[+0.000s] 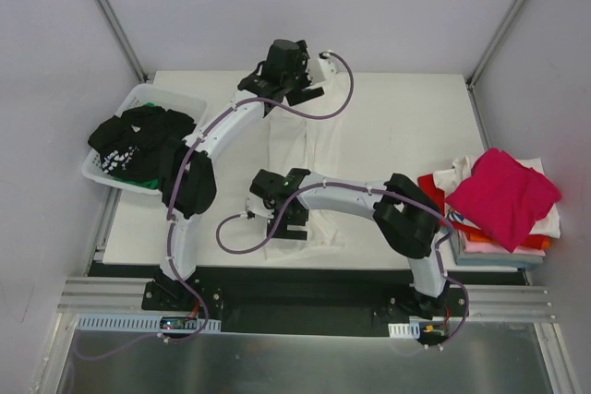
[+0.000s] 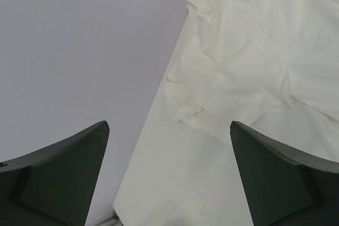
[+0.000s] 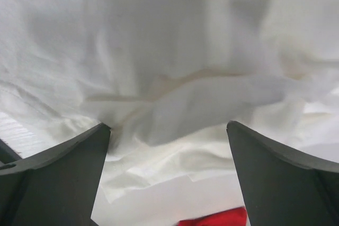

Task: Fold and stack the t-shirts
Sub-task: Rotate the tshirt 90 degrees

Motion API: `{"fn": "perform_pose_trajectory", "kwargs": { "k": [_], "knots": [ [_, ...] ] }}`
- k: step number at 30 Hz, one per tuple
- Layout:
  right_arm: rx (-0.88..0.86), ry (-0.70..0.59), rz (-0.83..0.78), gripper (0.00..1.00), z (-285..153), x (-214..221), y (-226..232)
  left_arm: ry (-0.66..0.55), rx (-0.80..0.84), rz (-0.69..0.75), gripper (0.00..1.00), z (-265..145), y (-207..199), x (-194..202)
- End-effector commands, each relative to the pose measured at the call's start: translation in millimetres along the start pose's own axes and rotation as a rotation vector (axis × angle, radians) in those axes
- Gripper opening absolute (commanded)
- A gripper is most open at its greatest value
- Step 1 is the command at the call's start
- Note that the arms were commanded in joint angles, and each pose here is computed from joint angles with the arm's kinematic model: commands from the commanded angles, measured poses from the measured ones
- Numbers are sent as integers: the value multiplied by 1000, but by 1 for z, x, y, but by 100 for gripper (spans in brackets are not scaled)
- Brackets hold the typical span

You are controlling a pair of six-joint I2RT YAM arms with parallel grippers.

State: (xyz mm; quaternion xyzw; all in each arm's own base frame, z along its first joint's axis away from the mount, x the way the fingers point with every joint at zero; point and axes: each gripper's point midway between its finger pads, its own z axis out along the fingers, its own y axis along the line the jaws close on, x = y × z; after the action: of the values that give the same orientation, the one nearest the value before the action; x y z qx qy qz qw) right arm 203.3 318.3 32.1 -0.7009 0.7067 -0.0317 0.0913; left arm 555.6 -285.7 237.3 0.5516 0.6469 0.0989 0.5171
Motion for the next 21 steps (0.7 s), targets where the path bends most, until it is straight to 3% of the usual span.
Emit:
{"fn": "perform_pose_trajectory", "kwargs": {
  "k": [1, 7, 21],
  "knots": [
    [227, -83, 20, 96, -52, -8, -40, -7, -13, -98, 99, -47, -4, 0],
    [275, -134, -2, 96, -88, -15, -37, 34, -10, -80, 99, -70, -22, 24],
    [262, -137, -36, 96, -102, 12, -19, 155, 13, -164, 99, -90, -48, 84]
  ]
}}
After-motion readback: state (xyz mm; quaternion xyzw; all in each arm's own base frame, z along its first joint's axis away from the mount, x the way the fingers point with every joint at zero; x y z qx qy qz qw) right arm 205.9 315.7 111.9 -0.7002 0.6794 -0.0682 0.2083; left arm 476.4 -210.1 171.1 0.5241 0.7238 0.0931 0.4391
